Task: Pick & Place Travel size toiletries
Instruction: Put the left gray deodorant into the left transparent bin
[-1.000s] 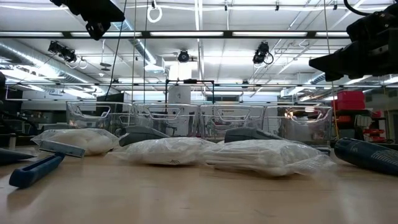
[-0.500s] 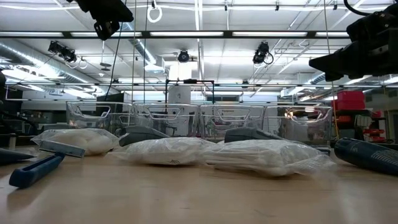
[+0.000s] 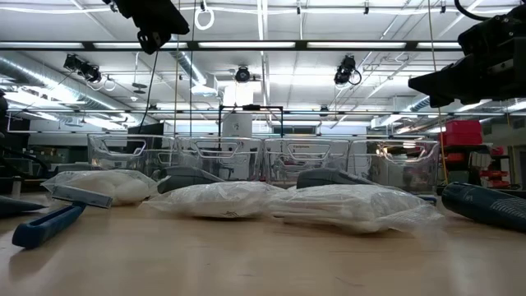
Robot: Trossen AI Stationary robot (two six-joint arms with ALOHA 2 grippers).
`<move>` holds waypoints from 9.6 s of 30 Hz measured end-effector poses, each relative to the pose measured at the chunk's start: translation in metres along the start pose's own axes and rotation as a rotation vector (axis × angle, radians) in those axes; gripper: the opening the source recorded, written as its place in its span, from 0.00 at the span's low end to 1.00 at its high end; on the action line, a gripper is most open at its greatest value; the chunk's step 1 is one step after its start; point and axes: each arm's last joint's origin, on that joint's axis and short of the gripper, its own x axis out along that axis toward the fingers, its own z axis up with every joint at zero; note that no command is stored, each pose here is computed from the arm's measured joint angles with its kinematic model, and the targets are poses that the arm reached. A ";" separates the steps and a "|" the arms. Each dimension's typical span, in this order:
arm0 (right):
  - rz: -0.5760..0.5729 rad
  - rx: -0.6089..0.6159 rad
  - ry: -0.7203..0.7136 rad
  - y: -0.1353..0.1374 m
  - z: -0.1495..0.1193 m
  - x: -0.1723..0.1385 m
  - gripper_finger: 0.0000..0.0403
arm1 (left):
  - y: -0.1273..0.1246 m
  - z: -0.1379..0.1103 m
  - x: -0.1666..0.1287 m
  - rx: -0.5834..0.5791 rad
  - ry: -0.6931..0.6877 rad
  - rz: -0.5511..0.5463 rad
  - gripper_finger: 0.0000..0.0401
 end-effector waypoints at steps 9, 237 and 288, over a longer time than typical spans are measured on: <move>0.000 0.000 0.000 0.000 0.000 0.000 0.03 | 0.002 -0.005 0.000 -0.012 0.049 0.020 0.10; 0.000 0.000 0.000 0.000 0.000 0.000 0.03 | 0.018 -0.156 0.076 -0.284 0.621 0.436 0.77; 0.000 0.000 0.000 0.000 0.000 0.000 0.03 | 0.018 -0.155 0.076 -0.279 0.625 0.423 0.55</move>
